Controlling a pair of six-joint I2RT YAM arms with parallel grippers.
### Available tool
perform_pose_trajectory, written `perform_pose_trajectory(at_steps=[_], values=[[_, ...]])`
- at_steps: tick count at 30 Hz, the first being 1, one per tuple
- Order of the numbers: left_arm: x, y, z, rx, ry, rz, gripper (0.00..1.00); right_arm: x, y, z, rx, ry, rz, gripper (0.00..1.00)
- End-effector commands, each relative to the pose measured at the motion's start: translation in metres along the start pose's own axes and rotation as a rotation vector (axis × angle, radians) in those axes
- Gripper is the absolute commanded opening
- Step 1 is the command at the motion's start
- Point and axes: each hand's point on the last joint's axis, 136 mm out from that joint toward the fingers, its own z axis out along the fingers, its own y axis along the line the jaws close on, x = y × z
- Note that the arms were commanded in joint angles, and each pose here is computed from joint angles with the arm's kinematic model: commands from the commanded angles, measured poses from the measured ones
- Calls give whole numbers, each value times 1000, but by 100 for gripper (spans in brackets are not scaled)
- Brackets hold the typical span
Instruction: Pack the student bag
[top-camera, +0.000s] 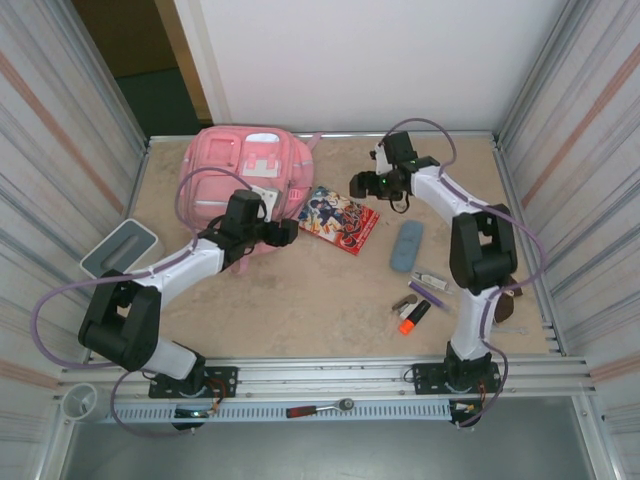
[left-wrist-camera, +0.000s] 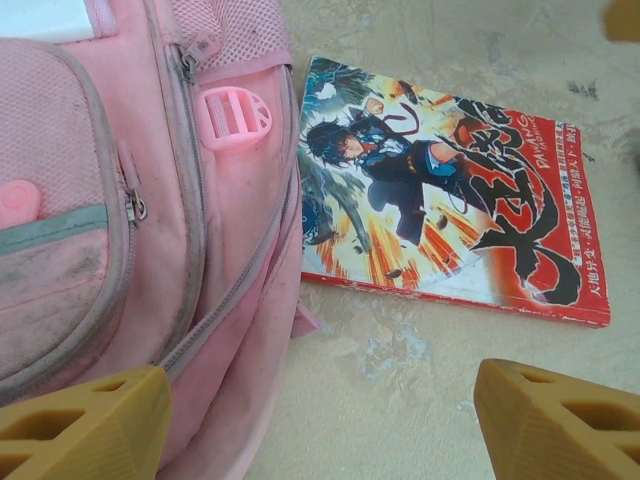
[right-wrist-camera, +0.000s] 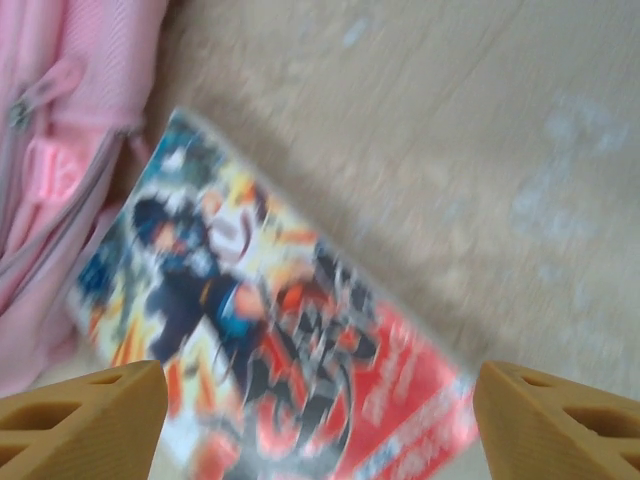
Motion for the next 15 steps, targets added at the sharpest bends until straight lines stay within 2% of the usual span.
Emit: perform_pose_trajectory(at_steps=[1,5,8,11,15], values=[[6,-11,-3,38,6,-29,80,-5,-20,40,66,23,-20,81],[19,-30,-4,80,39,-44,80,15,-4,78,-38,148,-17,80],[33,-44,-5,97,68,-78,80,41,15,86,-94,240,-45,74],[51,-56,-7,124,110,-130,80,72,30,72,-125,319,-69,67],[77,-67,-11,158,148,-208,80,120,47,32,-160,371,-79,55]])
